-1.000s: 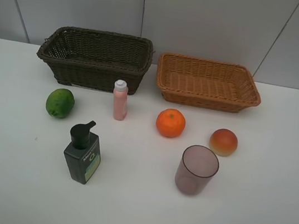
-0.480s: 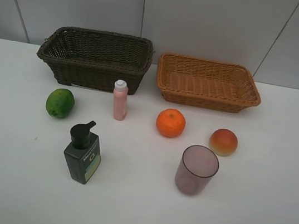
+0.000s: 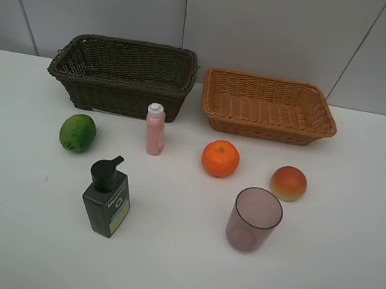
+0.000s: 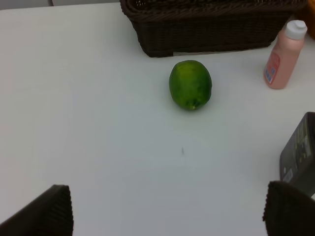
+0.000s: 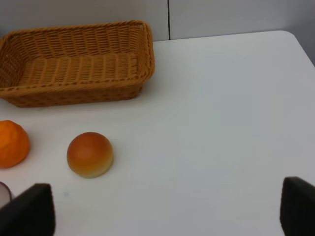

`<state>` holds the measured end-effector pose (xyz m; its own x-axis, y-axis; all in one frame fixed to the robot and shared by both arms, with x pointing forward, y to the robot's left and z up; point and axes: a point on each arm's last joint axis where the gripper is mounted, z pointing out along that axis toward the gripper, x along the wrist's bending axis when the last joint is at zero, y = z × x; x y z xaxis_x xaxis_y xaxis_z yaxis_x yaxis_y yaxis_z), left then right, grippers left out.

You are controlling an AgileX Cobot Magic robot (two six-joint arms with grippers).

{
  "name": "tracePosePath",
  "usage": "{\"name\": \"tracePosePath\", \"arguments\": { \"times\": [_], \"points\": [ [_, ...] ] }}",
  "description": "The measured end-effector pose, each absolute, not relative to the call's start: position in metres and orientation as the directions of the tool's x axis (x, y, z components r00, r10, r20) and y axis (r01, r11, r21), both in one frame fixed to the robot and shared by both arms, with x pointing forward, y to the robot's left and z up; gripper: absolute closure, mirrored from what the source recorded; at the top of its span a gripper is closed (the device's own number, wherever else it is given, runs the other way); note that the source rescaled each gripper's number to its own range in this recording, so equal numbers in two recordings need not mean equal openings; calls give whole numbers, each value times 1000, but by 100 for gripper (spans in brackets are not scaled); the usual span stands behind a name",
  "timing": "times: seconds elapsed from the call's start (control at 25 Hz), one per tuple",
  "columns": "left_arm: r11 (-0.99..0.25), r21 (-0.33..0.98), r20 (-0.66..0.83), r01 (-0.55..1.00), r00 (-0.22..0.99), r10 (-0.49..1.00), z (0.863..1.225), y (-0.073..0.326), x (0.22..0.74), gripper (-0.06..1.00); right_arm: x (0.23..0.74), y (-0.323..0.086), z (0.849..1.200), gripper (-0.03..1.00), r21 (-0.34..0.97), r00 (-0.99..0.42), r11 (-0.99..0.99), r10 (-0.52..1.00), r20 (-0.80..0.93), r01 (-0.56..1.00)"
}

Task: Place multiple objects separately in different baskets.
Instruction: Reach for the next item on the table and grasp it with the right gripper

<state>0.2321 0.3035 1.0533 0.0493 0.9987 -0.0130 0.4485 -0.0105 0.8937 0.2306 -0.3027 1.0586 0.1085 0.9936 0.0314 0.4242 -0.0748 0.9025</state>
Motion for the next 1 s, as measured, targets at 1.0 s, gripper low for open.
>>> {"name": "tracePosePath", "arguments": {
  "times": [1.0],
  "points": [
    [-10, 894, -13, 448, 49, 999, 1053, 304, 232, -6, 494, -268, 1034, -2, 370, 37, -45, 999, 29, 928]
  ]
}}
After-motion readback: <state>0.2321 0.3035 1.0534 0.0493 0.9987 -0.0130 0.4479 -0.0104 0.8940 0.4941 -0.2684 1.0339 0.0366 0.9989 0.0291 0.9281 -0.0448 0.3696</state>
